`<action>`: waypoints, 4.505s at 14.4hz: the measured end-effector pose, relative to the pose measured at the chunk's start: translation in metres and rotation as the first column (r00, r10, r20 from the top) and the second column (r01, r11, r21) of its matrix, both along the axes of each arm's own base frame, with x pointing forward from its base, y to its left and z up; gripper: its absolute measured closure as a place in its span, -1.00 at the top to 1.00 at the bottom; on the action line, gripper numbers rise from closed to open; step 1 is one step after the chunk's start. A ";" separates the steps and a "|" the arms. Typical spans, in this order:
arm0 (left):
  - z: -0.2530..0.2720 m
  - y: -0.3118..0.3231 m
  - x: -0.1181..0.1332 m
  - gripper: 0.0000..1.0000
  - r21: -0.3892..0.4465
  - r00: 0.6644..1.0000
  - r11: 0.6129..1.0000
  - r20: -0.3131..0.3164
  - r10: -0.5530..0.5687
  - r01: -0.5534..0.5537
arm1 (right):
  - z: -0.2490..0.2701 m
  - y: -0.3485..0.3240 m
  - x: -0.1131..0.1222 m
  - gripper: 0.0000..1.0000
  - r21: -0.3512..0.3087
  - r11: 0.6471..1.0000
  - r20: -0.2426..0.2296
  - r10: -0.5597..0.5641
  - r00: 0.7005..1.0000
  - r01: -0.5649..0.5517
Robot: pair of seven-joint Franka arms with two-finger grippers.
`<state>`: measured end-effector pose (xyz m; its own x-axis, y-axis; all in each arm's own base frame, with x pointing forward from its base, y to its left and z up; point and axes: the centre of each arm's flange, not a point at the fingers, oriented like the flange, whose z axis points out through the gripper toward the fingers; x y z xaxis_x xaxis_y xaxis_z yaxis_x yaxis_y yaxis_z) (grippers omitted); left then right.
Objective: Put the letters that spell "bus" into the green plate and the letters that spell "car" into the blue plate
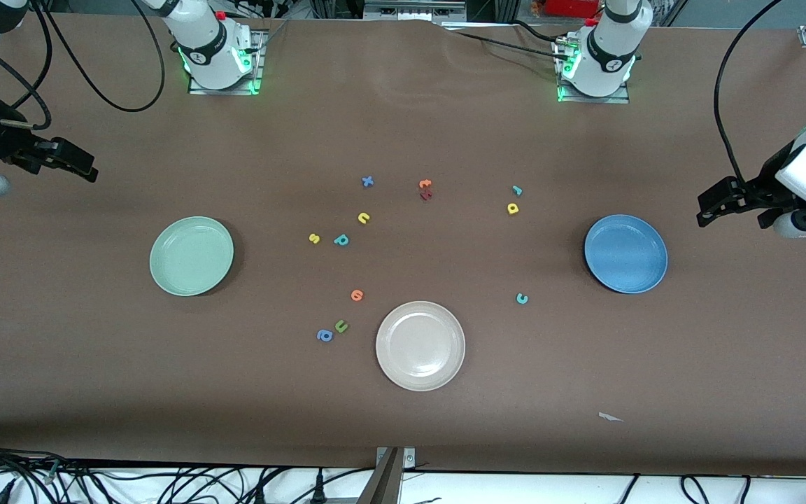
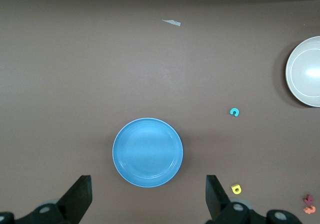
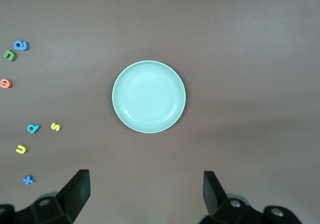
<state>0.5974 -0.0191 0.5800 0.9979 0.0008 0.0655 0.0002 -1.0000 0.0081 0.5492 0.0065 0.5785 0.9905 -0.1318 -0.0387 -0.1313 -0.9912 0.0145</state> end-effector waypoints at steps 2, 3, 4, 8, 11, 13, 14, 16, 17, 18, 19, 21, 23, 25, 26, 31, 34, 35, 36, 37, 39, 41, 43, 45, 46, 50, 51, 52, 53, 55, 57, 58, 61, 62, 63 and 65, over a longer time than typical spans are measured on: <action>0.000 0.001 0.000 1.00 0.000 1.000 1.000 -0.001 0.001 -0.001 | 0.000 0.003 0.000 1.00 0.000 1.000 0.000 0.005 1.000 -0.005; 0.000 0.001 0.000 1.00 0.000 1.000 1.000 -0.003 0.001 -0.001 | 0.000 0.003 0.000 1.00 0.000 1.000 -0.001 0.006 1.000 -0.006; -0.001 0.001 0.000 1.00 0.000 1.000 1.000 -0.004 0.001 -0.001 | 0.000 0.004 -0.001 1.00 0.000 1.000 -0.004 0.006 1.000 -0.006; -0.001 0.001 0.000 1.00 0.000 1.000 1.000 -0.007 0.001 -0.001 | -0.001 0.003 -0.002 1.00 0.000 1.000 -0.015 0.006 1.000 -0.006; -0.001 0.002 0.000 1.00 0.000 1.000 1.000 -0.007 0.001 -0.001 | 0.000 0.004 -0.002 1.00 0.000 1.000 -0.018 0.006 1.000 -0.006; -0.001 0.002 0.000 1.00 0.000 1.000 1.000 -0.008 0.002 -0.002 | 0.000 0.004 -0.002 1.00 0.000 1.000 -0.018 0.006 1.000 -0.006; -0.002 0.002 0.000 1.00 0.000 1.000 1.000 -0.009 0.002 -0.002 | 0.000 0.004 -0.002 1.00 0.000 1.000 -0.018 0.006 1.000 -0.006; -0.002 0.002 -0.001 1.00 0.001 1.000 1.000 -0.013 0.002 -0.002 | 0.000 0.004 -0.002 1.00 0.000 1.000 -0.019 0.006 1.000 -0.006; -0.003 0.002 -0.001 1.00 0.001 1.000 1.000 -0.018 0.002 -0.002 | 0.000 0.004 -0.002 1.00 0.000 1.000 -0.019 0.006 1.000 -0.006; -0.003 0.002 -0.002 1.00 0.001 1.000 1.000 -0.021 0.002 -0.002 | 0.000 0.004 -0.002 1.00 0.000 1.000 -0.019 0.006 1.000 -0.006; -0.003 0.002 -0.002 1.00 0.001 1.000 1.000 -0.022 0.003 -0.003 | 0.000 0.004 -0.002 1.00 0.000 1.000 -0.019 0.006 1.000 -0.006; -0.003 0.002 -0.002 1.00 0.001 1.000 1.000 -0.023 0.003 -0.003 | 0.000 0.004 -0.002 1.00 0.000 1.000 -0.019 0.006 1.000 -0.006; -0.003 0.003 -0.002 1.00 0.001 1.000 1.000 -0.024 0.003 -0.003 | 0.000 0.004 -0.002 1.00 0.000 1.000 -0.019 0.006 1.000 -0.006; -0.003 0.004 -0.002 1.00 0.001 1.000 1.000 -0.027 0.006 -0.006 | 0.000 0.004 -0.002 1.00 0.000 1.000 -0.019 0.006 1.000 -0.006; -0.004 0.005 -0.002 1.00 0.001 1.000 1.000 -0.030 0.007 -0.007 | 0.000 0.004 -0.002 1.00 0.000 1.000 -0.019 0.006 1.000 -0.006; -0.004 0.005 -0.003 1.00 0.001 0.999 1.000 -0.034 0.007 -0.007 | 0.000 0.004 -0.002 1.00 0.000 1.000 -0.019 0.006 1.000 -0.006; -0.004 0.005 -0.003 1.00 0.001 0.999 1.000 -0.035 0.007 -0.007 | 0.000 0.004 -0.002 1.00 0.000 1.000 -0.019 0.006 1.000 -0.006; -0.004 0.005 -0.003 1.00 0.001 0.999 1.000 -0.035 0.007 -0.007 | 0.000 0.004 -0.002 1.00 0.000 1.000 -0.019 0.006 1.000 -0.006; -0.005 0.005 -0.003 1.00 0.001 0.999 1.000 -0.036 0.007 -0.007 | 0.000 0.004 -0.002 1.00 0.000 1.000 -0.019 0.006 1.000 -0.006; -0.005 0.005 -0.003 1.00 0.001 0.999 1.000 -0.036 0.007 -0.007 | 0.000 0.004 -0.002 1.00 0.000 1.000 -0.019 0.006 1.000 -0.006; -0.005 0.005 -0.003 1.00 0.001 0.999 1.000 -0.037 0.007 -0.007 | 0.000 0.004 -0.003 1.00 -0.001 1.000 -0.021 0.007 1.000 -0.007; -0.008 0.004 -0.002 1.00 0.001 0.999 1.000 -0.042 0.005 -0.005 | -0.001 0.004 -0.004 1.00 -0.001 1.000 -0.032 0.007 0.999 -0.007; -0.013 -0.001 -0.001 1.00 -0.004 0.999 1.000 -0.052 0.005 -0.005 | -0.003 0.005 -0.005 1.00 -0.001 1.000 -0.046 0.009 0.999 -0.009; -0.023 -0.010 0.003 1.00 -0.040 0.996 0.998 -0.071 0.051 -0.054 | -0.007 0.012 -0.009 1.00 -0.002 1.000 -0.088 0.021 0.996 -0.022; -0.029 -0.016 0.005 1.00 -0.052 0.993 0.995 -0.085 0.081 -0.086 | -0.013 0.019 -0.010 1.00 -0.002 0.999 -0.115 0.035 0.993 -0.035; -0.071 -0.071 0.023 1.00 -0.053 0.981 0.984 -0.098 0.167 -0.173 | -0.052 0.062 -0.001 1.00 -0.006 0.995 -0.193 0.095 0.977 -0.098; -0.088 -0.088 0.028 1.00 -0.051 0.977 0.980 -0.104 0.188 -0.194 | -0.064 0.079 0.004 1.00 -0.013 0.995 -0.194 0.091 0.977 -0.096; -0.107 -0.101 0.033 1.00 -0.046 0.973 0.977 -0.116 0.201 -0.207 | -0.077 0.095 0.009 1.00 -0.021 0.996 -0.191 0.081 0.978 -0.086; -0.128 -0.113 0.038 1.00 -0.042 0.970 0.976 -0.122 0.209 -0.215 | -0.091 0.112 0.013 1.00 -0.028 0.997 -0.189 0.071 0.979 -0.078; -0.172 -0.137 0.048 1.00 -0.036 0.964 0.971 -0.130 0.230 -0.237 | -0.123 0.143 0.023 1.00 -0.041 0.998 -0.178 0.043 0.983 -0.052; -0.215 -0.153 0.053 1.00 -0.022 0.960 0.971 -0.154 0.233 -0.239 | -0.158 0.172 0.032 1.00 -0.052 0.998 -0.162 0.009 0.987 -0.017; -0.234 -0.159 0.055 1.00 -0.017 0.959 0.971 -0.163 0.231 -0.237 | -0.175 0.188 0.033 1.00 -0.062 0.998 -0.160 -0.015 0.987 0.005; -0.290 -0.178 0.058 1.00 -0.011 0.960 0.974 -0.170 0.223 -0.228 | -0.217 0.235 0.028 0.99 -0.090 0.994 -0.161 -0.070 0.984 0.056; -0.309 -0.186 0.058 1.00 -0.012 0.960 0.973 -0.166 0.224 -0.229 | -0.228 0.248 0.025 0.98 -0.096 0.991 -0.159 -0.104 0.982 0.089; -0.325 -0.191 0.058 1.00 -0.014 0.961 0.973 -0.159 0.227 -0.232 | -0.239 0.259 0.023 0.84 -0.092 0.987 -0.161 -0.148 0.976 0.135; -0.353 -0.195 0.063 1.00 -0.040 0.963 0.969 -0.129 0.236 -0.243 | -0.266 0.278 0.020 0.70 -0.063 0.968 -0.166 -0.250 0.954 0.242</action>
